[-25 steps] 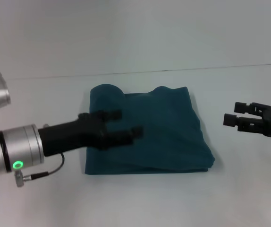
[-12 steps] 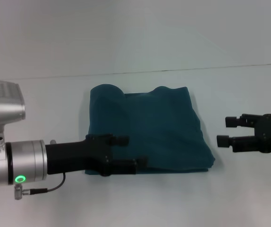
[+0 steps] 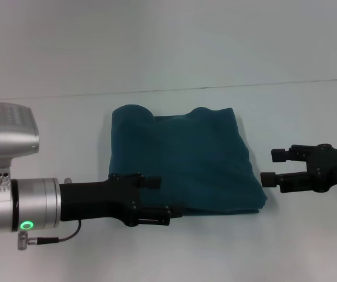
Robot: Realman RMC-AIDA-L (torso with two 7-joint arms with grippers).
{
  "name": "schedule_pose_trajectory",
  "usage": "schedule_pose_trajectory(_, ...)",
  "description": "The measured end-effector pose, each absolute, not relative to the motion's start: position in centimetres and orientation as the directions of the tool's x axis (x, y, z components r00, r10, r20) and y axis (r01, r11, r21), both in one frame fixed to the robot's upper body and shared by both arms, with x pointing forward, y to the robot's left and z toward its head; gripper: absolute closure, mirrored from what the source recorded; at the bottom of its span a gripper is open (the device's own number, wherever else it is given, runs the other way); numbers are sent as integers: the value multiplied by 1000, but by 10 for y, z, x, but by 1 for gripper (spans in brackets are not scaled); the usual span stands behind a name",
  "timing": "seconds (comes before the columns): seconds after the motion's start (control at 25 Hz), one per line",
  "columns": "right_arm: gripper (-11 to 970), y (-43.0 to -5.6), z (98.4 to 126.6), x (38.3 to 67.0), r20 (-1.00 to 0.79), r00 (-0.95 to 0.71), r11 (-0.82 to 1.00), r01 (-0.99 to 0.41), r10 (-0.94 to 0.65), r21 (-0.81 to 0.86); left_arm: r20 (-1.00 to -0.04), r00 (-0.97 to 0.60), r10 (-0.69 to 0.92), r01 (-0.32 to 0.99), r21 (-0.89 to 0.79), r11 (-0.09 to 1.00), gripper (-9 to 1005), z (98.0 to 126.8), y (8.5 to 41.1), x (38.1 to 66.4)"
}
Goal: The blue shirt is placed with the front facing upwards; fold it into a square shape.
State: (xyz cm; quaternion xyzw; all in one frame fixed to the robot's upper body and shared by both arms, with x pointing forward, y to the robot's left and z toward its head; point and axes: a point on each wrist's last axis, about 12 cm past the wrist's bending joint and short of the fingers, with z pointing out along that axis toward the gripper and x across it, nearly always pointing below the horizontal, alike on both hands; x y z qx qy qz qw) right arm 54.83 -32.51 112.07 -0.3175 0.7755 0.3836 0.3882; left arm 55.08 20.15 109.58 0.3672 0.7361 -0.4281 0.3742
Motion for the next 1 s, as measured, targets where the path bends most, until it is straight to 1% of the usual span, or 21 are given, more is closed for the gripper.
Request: schedule_pose_trajectory(1.0,19,-321,1118,547,-846,-496,495,-795,-198,351,-865,-451,220,860,-356,366,62,1096,202,551)
